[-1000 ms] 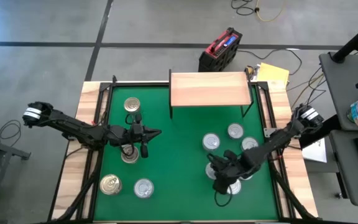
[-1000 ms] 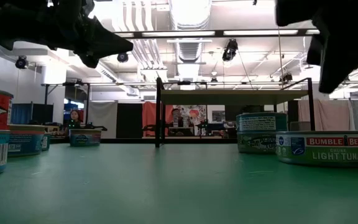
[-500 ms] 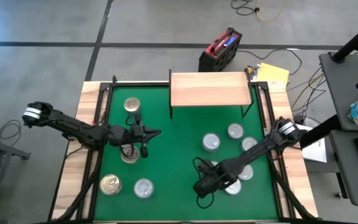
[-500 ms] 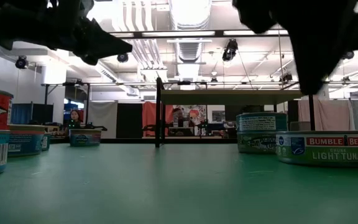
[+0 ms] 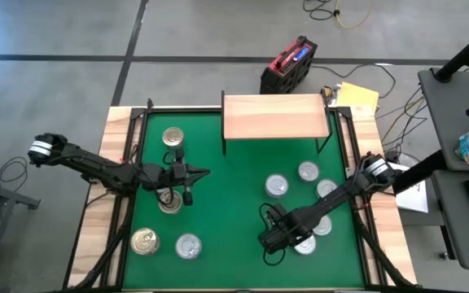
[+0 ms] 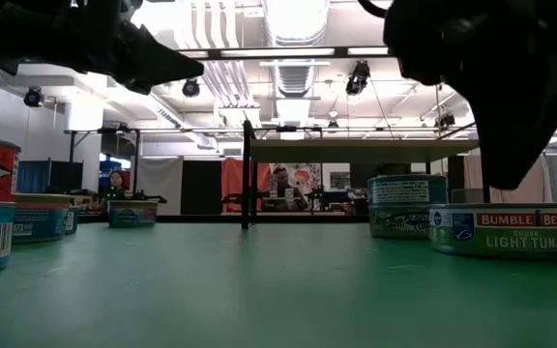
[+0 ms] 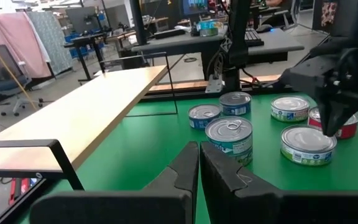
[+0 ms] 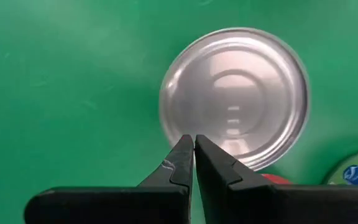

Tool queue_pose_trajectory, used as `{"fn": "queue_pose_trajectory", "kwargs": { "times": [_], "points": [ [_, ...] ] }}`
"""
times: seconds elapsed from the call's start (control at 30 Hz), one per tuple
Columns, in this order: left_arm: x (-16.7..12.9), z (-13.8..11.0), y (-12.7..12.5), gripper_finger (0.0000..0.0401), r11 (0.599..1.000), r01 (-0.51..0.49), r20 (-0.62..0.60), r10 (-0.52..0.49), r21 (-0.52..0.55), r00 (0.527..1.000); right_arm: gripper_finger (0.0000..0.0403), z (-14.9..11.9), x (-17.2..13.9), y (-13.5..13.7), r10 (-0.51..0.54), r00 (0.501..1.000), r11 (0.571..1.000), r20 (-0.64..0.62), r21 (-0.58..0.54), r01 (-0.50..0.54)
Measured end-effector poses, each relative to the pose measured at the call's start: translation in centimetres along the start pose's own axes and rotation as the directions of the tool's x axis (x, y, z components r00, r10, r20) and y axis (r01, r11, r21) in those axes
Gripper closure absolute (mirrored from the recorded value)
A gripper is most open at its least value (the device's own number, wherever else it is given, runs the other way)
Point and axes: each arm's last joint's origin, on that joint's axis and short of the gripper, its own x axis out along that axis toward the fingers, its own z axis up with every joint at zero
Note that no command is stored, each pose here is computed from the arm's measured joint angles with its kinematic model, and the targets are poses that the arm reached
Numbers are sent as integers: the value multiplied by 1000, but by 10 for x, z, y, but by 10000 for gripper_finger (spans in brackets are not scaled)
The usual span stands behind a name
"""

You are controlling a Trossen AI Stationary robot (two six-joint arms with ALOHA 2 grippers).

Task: Stack canned seafood by type on shelf
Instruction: Put the green tuna can on the shelf

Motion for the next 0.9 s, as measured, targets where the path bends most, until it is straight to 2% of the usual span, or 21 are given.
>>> {"fn": "queue_pose_trajectory", "kwargs": {
  "times": [0.13, 0.33, 0.9],
  "points": [
    [0, 0, 0, 401, 1000, 0, 1, 0, 4, 1000, 394, -1, 10, -6, -25, 1000, 1000, -1, -3, 25],
    [0, 0, 0, 401, 1000, 0, 2, 0, 4, 1000, 394, -4, 16, -3, 39, 999, 999, 2, 22, -39],
    [0, 0, 0, 401, 1000, 0, 1, 0, 4, 1000, 394, -41, 40, -3, 9, 991, 999, 137, 50, -16]
  ]
}}
